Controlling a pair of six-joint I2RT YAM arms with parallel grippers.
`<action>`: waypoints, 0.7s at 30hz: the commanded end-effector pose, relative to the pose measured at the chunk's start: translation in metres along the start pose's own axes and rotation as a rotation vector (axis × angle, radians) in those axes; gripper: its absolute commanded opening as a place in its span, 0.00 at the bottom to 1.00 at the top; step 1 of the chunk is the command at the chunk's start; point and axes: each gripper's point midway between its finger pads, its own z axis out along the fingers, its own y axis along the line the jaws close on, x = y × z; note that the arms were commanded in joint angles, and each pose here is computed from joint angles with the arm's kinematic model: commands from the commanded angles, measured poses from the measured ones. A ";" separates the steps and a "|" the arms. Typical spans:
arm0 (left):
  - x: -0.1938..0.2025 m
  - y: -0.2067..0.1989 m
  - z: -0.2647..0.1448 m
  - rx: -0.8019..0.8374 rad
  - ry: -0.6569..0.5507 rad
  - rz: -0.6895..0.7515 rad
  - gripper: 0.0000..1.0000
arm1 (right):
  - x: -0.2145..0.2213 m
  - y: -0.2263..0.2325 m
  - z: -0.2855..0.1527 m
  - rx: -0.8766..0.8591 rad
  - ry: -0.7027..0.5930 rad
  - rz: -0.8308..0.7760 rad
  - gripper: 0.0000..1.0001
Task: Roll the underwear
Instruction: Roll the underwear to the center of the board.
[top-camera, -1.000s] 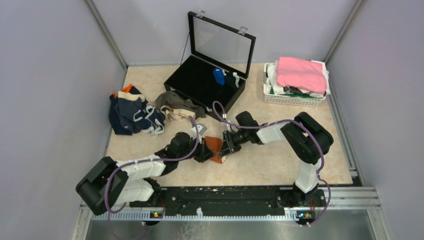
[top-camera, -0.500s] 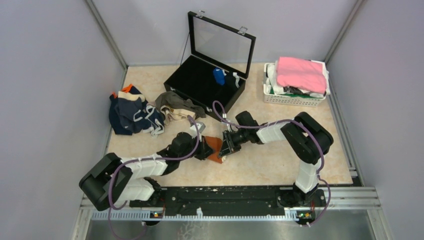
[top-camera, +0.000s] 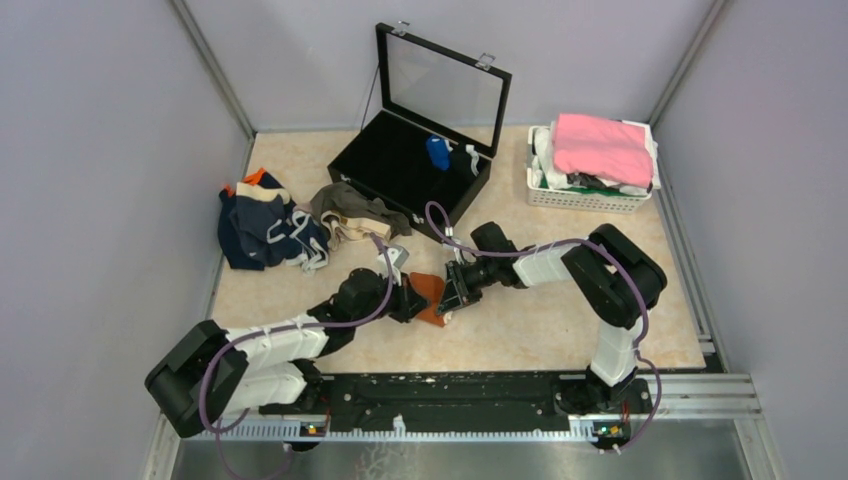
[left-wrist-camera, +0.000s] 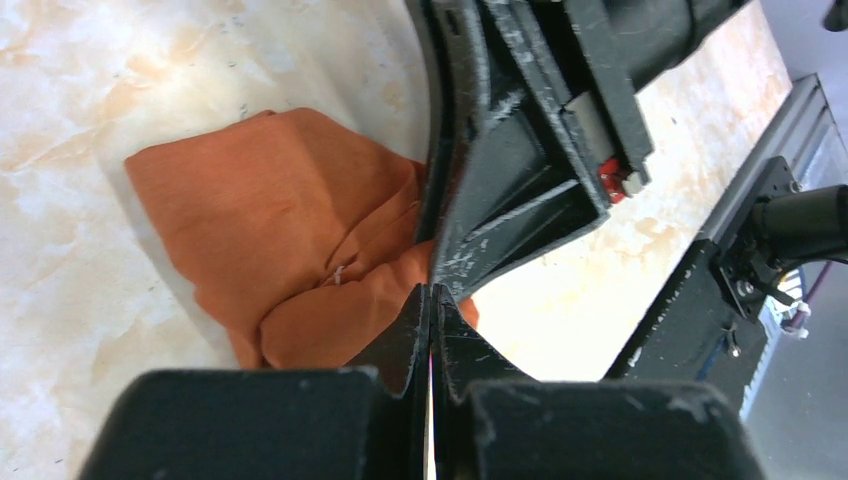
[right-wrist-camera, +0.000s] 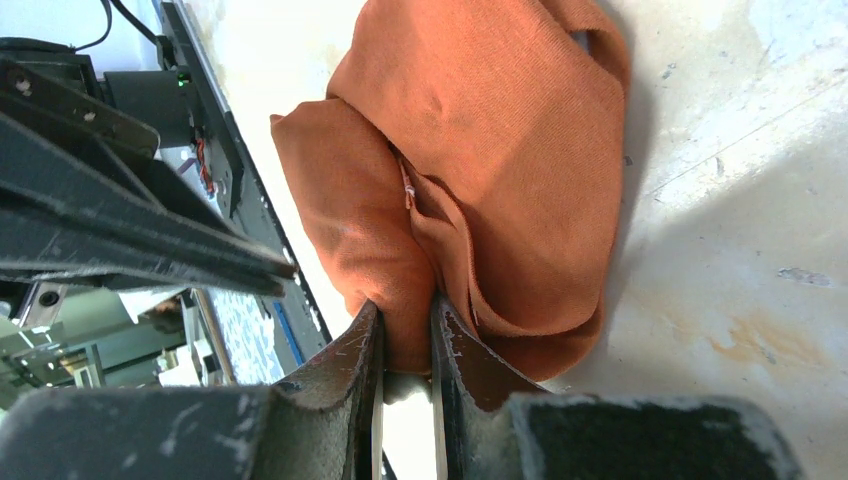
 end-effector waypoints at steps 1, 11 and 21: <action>-0.013 -0.021 0.000 0.049 -0.028 0.030 0.00 | -0.014 -0.022 -0.002 0.100 -0.048 0.002 0.13; 0.009 0.006 0.007 -0.061 0.012 -0.004 0.00 | -0.014 -0.021 -0.002 0.101 -0.048 -0.003 0.15; 0.031 0.034 0.010 -0.172 0.061 -0.035 0.00 | -0.021 -0.014 -0.010 0.116 -0.079 -0.029 0.29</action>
